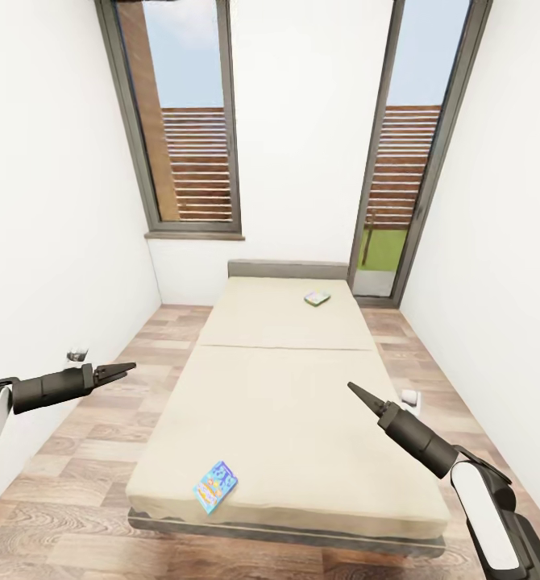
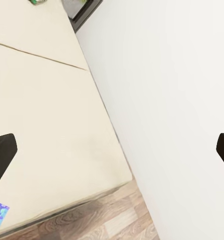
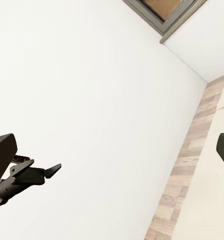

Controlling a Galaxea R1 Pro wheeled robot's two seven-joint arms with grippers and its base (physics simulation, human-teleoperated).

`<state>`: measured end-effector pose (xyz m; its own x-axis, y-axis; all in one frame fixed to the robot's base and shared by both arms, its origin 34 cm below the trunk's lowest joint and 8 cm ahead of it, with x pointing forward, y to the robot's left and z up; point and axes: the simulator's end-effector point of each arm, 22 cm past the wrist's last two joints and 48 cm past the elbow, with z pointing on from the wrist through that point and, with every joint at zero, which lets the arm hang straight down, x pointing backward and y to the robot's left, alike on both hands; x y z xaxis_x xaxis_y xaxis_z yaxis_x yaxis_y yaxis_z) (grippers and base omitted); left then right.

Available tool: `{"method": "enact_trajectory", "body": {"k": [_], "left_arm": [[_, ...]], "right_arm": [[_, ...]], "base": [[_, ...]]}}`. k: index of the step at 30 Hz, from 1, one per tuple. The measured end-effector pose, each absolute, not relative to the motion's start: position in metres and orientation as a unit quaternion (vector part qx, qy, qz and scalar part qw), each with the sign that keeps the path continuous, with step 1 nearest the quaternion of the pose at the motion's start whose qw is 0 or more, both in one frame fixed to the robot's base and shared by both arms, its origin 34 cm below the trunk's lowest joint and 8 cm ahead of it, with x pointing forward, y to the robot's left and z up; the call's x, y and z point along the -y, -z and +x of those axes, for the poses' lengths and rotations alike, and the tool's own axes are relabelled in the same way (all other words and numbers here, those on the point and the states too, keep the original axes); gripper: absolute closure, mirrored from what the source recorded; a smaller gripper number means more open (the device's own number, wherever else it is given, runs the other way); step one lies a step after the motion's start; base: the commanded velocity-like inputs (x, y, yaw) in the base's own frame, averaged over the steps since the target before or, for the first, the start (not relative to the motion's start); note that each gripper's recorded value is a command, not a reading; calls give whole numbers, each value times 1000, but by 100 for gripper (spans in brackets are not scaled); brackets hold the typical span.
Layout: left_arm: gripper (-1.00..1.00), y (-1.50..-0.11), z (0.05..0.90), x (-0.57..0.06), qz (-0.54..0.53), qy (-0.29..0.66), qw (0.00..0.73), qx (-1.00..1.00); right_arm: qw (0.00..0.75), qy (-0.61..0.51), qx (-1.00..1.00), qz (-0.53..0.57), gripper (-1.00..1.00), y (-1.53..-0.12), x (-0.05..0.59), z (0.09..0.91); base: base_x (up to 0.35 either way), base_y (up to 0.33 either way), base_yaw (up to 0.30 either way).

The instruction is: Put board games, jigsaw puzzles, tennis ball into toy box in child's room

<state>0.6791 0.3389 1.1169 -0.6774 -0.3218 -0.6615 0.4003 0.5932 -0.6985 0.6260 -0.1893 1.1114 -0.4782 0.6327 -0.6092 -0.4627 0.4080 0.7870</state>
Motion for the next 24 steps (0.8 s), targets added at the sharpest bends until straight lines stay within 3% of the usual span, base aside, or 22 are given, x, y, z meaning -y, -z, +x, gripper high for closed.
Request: {"method": "enact_trajectory", "body": {"k": [6, 16, 24], "left_arm": [[-100, -1123, 678, -339, 27, 450, 405, -796], [-100, -1132, 676, -339, 31, 450, 411, -792], [-100, -1139, 674, -339, 34, 450, 417, -789]], "right_arm": [[510, -541, -666, 61, -100, -1117, 189, 625], [515, -541, -662, 57, -100, -1125, 189, 623], [519, -542, -659, 54, -100, -1131, 189, 621]], "base": [[0, 85, 0], [0, 238, 0], [0, 64, 0]]}}
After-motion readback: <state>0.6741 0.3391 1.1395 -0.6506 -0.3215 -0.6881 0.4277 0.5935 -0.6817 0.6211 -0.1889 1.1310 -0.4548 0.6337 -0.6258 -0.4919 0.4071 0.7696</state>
